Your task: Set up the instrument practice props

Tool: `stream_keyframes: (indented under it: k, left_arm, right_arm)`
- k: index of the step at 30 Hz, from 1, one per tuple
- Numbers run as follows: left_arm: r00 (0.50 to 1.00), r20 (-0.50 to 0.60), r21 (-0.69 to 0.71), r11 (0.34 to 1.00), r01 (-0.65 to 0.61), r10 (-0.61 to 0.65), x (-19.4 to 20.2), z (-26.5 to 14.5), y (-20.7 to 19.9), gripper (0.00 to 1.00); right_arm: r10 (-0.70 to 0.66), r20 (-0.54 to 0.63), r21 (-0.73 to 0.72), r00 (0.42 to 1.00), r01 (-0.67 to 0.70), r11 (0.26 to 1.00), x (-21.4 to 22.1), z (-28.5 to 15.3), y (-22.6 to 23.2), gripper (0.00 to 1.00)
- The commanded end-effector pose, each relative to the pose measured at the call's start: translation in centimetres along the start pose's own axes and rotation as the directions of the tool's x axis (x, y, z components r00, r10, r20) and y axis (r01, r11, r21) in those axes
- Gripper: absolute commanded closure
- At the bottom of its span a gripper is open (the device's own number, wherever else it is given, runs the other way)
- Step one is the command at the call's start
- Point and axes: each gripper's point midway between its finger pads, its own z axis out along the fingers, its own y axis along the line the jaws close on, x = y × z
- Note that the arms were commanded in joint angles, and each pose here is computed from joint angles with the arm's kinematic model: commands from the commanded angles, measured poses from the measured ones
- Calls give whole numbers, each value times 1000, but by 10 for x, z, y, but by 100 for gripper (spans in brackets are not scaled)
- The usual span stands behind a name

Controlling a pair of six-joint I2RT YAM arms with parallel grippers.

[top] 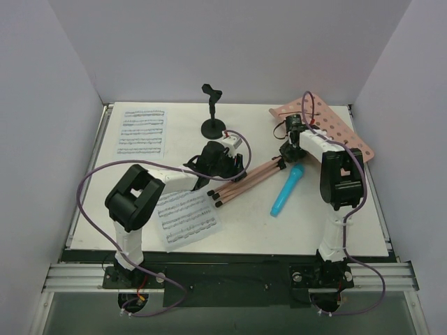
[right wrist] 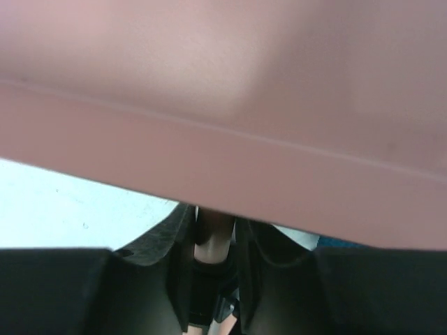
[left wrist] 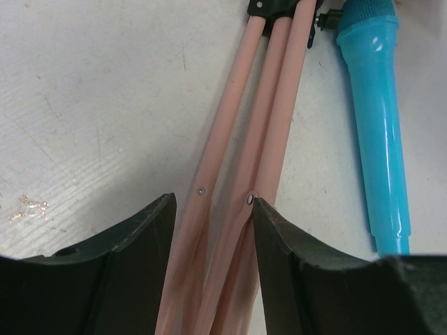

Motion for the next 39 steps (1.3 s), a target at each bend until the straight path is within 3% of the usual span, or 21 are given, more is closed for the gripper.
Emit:
stream_keyframes:
  k: [1,2,10,14,16,21,25,28,34,39]
  left_arm:
    - [992,-126,-17,1000,-14,11,35,-13,4,43]
    - [992,-124,-18,1000,-18,16,35,-15,3,43]
    - [996,-91,20,1000,-24,26,22,-24,-5,43]
    - [999,-20,98,994,-37,40,-10,-38,-28,42]
    - [998,30,140,988,-57,53,-31,-49,-43,41]
    - [989,129,213,971,-104,78,-69,-82,-70,34]
    - [979,187,249,960,-127,81,-84,-102,-84,31]
    - [972,224,276,952,-135,73,-94,-114,-90,30]
    - [972,230,334,935,-117,40,-87,-119,-93,30]
    - [976,207,409,912,-30,-61,-77,-112,-99,30]
  right_arm:
    - [-51,-53,100,997,56,993,20,15,-36,92]
    - [-49,-42,82,998,52,995,18,12,-33,100]
    - [-92,178,-197,980,127,972,-10,-29,-2,100]
    - [-12,297,-421,955,143,896,-29,-68,26,100]
    - [55,384,-548,922,180,817,-44,-97,45,100]
    - [184,498,-692,847,260,673,-61,-150,54,100]
    - [186,515,-757,837,343,556,-58,-186,66,100]
    - [262,494,-815,829,336,471,-65,-212,70,100]
    - [369,420,-889,829,294,350,-69,-245,69,100]
    - [367,395,-917,843,339,209,-58,-276,71,100]
